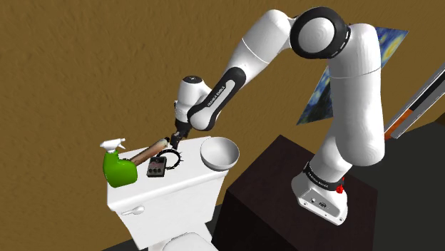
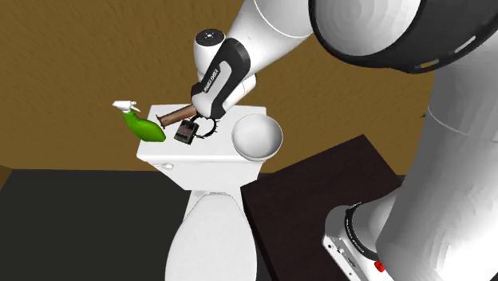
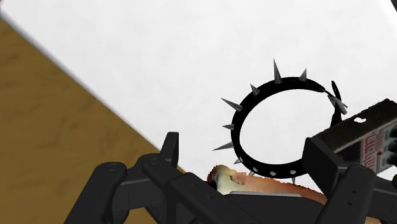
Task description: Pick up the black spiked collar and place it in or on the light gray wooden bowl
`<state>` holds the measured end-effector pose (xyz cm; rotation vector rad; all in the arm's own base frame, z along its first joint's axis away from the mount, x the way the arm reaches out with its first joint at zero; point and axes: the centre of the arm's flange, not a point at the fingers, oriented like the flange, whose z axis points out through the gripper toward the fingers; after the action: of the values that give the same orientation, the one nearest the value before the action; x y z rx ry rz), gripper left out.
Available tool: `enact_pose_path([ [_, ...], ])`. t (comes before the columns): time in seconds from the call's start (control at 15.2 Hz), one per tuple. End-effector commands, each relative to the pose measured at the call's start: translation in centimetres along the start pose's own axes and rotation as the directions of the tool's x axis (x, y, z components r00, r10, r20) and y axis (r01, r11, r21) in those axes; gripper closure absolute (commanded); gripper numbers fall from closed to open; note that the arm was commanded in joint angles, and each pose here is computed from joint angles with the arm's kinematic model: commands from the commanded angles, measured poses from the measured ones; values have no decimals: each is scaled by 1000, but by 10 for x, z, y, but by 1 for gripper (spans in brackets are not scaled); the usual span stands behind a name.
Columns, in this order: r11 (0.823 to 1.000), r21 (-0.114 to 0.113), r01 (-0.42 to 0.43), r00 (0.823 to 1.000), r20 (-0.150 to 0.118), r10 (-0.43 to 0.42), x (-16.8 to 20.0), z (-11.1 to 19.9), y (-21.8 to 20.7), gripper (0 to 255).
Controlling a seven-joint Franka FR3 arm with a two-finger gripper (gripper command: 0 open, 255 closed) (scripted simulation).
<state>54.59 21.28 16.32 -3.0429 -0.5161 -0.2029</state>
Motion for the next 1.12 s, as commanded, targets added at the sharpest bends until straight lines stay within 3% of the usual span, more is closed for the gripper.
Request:
enact_pose_path([
  [0.0, 1000, -4, 20, 1000, -12, -20, 12, 20, -6, 0],
  [0.53, 1000, -4, 20, 1000, -12, -20, 12, 60, -6, 0],
  [0.99, 1000, -4, 20, 1000, -12, -20, 12, 60, -6, 0],
  [1.06, 1000, -4, 20, 1000, -12, -20, 12, 60, -6, 255],
])
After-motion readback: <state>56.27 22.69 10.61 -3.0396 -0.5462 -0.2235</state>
